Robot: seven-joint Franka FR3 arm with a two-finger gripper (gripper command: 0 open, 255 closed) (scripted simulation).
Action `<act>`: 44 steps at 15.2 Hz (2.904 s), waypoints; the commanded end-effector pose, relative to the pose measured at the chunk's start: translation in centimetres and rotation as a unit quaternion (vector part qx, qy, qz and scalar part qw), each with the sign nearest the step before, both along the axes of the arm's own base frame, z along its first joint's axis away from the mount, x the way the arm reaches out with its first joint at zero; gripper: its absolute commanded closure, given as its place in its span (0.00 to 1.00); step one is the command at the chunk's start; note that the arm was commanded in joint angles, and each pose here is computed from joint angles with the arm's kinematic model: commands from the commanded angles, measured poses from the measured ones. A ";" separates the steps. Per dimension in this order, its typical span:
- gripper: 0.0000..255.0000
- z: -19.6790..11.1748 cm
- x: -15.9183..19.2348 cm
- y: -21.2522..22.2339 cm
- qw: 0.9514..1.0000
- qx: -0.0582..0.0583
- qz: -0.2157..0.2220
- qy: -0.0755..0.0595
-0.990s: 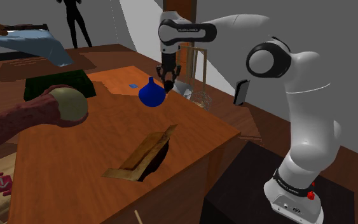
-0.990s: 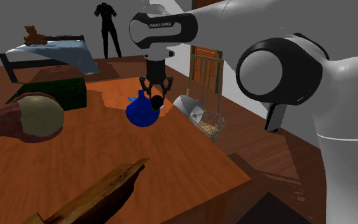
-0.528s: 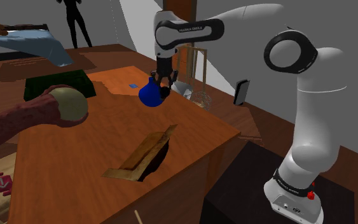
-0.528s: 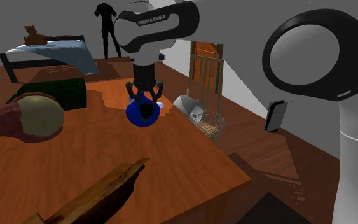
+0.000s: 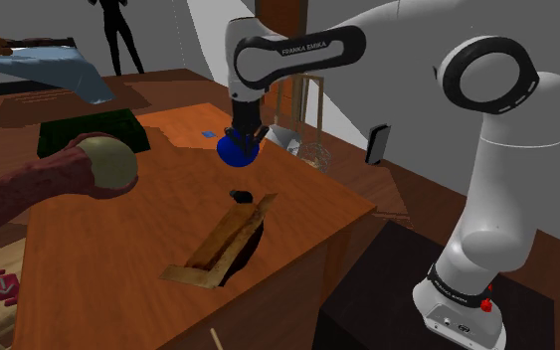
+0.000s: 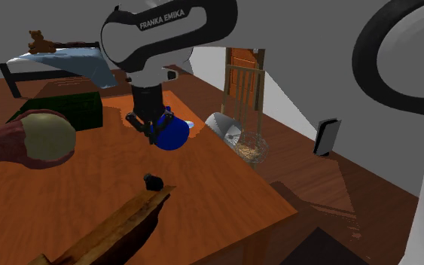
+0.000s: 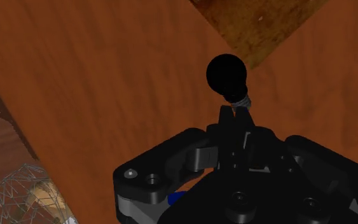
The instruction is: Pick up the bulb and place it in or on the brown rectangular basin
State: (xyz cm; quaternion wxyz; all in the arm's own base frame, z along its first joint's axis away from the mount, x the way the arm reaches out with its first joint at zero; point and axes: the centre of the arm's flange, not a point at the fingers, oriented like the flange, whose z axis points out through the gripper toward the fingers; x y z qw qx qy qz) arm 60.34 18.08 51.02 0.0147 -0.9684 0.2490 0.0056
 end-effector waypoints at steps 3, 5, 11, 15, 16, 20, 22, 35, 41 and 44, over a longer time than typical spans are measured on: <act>1.00 0.3 -1.0 2.4 1.000 0.000 0.000 0.000; 0.00 -1.0 -0.6 2.3 1.000 0.001 0.004 0.001; 0.00 -8.6 1.6 1.7 1.000 0.006 0.024 0.006; 0.00 -13.7 3.0 1.3 0.999 0.010 0.038 0.010; 0.00 -14.7 3.3 1.3 0.999 0.011 0.040 0.011; 0.00 -16.8 3.3 1.4 0.999 0.011 0.040 0.011; 0.00 -17.9 3.2 1.4 0.999 0.011 0.040 0.011; 1.00 -18.7 3.2 1.5 0.999 0.011 0.040 0.011; 1.00 -18.7 3.2 1.5 0.999 0.011 0.040 0.011; 1.00 -17.1 3.2 1.5 0.999 0.011 0.040 0.011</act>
